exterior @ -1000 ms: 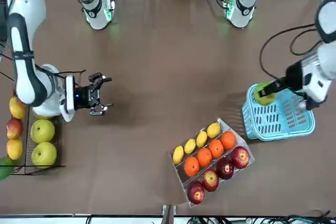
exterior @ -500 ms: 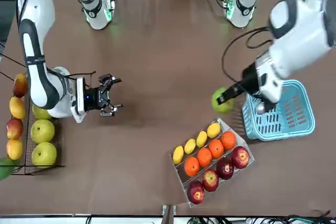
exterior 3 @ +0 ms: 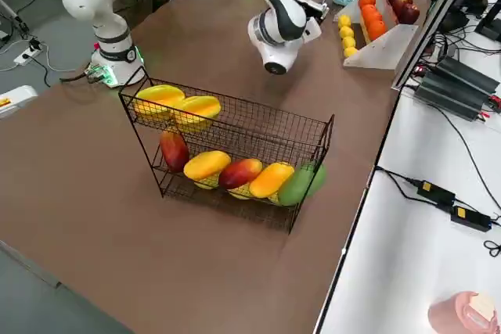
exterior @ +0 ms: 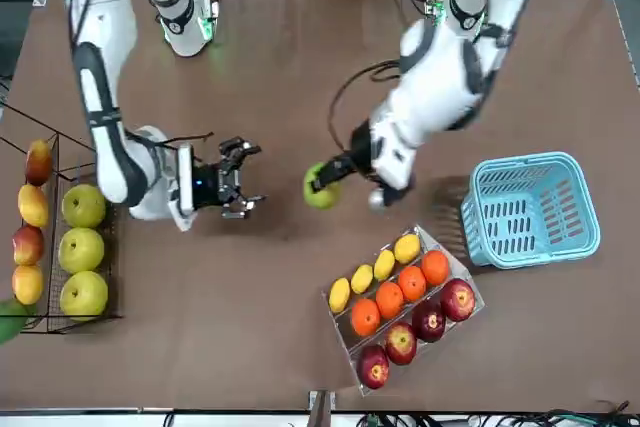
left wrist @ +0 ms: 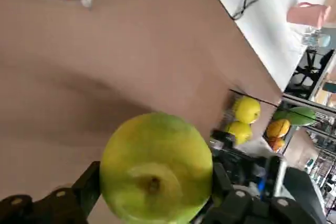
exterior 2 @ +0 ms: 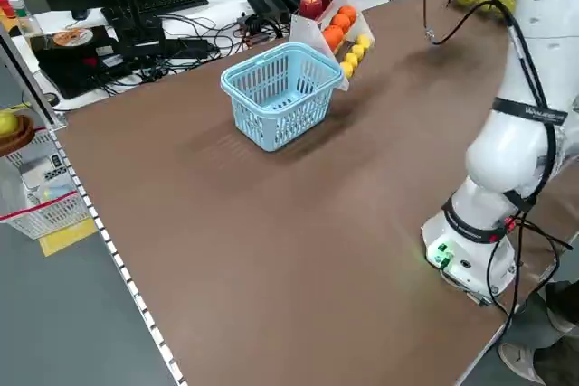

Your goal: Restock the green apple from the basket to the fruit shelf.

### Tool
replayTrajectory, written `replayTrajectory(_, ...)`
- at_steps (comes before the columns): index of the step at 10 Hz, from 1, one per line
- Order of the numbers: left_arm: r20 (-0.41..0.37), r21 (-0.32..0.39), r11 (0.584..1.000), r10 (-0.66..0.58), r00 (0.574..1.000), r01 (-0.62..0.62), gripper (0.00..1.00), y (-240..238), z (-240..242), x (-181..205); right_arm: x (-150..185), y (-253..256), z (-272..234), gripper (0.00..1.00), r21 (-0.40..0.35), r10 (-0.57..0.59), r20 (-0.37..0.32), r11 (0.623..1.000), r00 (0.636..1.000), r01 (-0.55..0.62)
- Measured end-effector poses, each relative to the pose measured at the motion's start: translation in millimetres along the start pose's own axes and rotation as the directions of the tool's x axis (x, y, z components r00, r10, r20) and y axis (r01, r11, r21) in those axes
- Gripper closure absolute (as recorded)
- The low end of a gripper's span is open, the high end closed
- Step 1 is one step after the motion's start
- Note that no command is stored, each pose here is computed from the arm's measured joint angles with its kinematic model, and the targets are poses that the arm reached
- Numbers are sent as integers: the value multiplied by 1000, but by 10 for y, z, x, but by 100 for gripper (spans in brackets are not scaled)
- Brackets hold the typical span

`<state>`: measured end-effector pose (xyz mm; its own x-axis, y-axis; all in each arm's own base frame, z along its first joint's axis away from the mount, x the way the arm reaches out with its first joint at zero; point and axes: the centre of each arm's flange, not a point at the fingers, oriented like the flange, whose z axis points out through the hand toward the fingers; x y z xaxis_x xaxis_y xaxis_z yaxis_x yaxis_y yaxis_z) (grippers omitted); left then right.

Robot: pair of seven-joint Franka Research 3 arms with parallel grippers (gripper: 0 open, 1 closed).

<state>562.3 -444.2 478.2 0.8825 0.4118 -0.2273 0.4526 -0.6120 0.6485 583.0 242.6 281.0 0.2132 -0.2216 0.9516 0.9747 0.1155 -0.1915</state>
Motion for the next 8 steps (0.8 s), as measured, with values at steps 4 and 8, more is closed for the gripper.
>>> replayTrajectory(4,35,16,1000,-15,999,15,13,44,298,-348,-188,-21,-79,2,23,5,-31,1000,1000,-4)
replayTrajectory(8,50,45,999,-11,999,9,13,33,520,-592,-265,-113,130,2,45,25,-82,999,996,-22)
